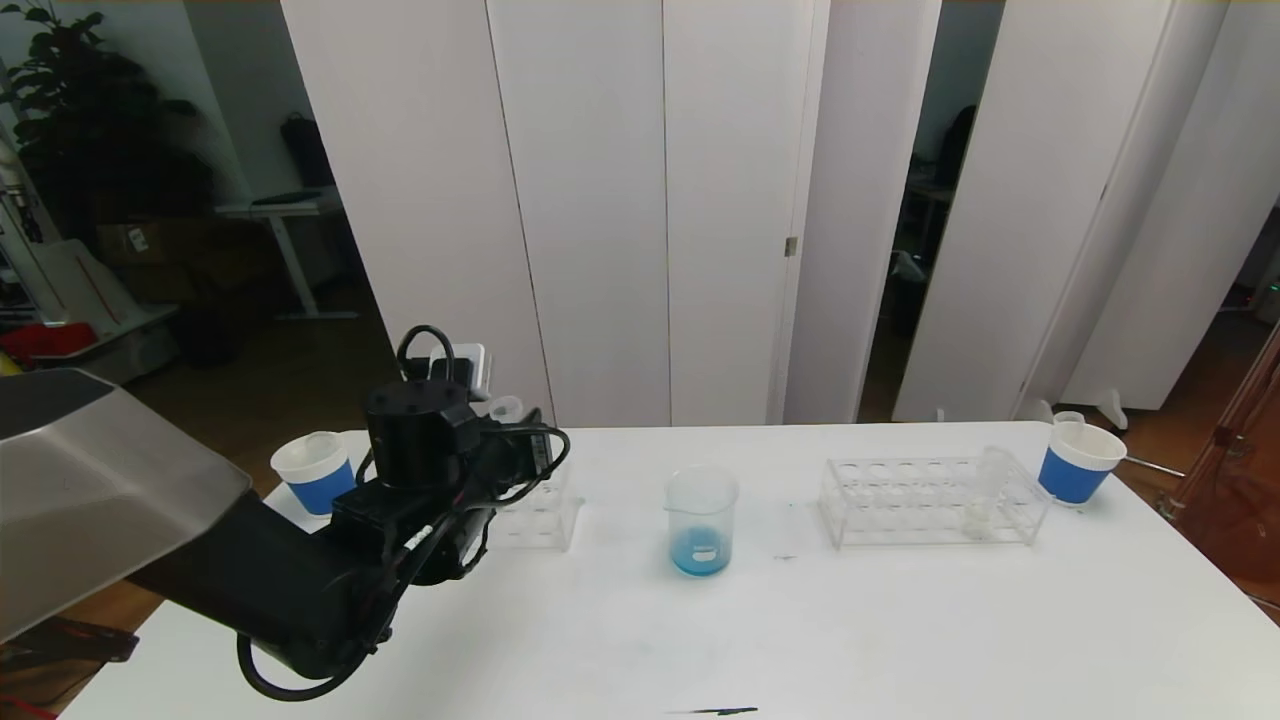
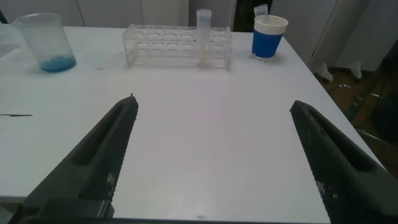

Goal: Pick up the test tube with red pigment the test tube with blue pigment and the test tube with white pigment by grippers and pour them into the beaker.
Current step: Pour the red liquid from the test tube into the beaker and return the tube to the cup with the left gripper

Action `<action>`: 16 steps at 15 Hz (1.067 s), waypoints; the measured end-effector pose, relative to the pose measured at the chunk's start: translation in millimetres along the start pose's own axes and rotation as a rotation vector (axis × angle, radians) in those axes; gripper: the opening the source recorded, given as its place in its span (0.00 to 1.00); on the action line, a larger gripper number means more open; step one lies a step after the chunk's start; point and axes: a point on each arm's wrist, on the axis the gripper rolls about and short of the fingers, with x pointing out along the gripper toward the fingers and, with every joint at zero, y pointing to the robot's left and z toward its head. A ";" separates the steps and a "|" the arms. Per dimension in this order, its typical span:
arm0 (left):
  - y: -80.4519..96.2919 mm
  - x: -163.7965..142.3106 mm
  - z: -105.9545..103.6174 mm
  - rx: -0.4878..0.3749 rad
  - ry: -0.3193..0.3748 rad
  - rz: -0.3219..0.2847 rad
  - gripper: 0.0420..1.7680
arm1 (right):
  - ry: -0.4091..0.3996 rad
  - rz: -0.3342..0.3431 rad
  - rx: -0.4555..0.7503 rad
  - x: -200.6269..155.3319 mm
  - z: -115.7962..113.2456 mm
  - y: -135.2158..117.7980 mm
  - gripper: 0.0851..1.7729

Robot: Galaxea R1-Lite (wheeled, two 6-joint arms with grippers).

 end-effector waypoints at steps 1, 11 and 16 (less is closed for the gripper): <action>-0.2 -4.8 7.8 0.012 0.000 -0.006 0.32 | 0.000 0.000 0.000 0.0 0.0 0.0 0.99; 0.6 -49.1 86.1 0.046 -0.022 -0.526 0.32 | 0.000 0.000 0.000 0.0 0.0 0.0 0.99; -5.3 -43.9 98.8 0.326 -0.172 -0.731 0.32 | 0.000 0.000 0.000 0.0 0.0 0.0 0.99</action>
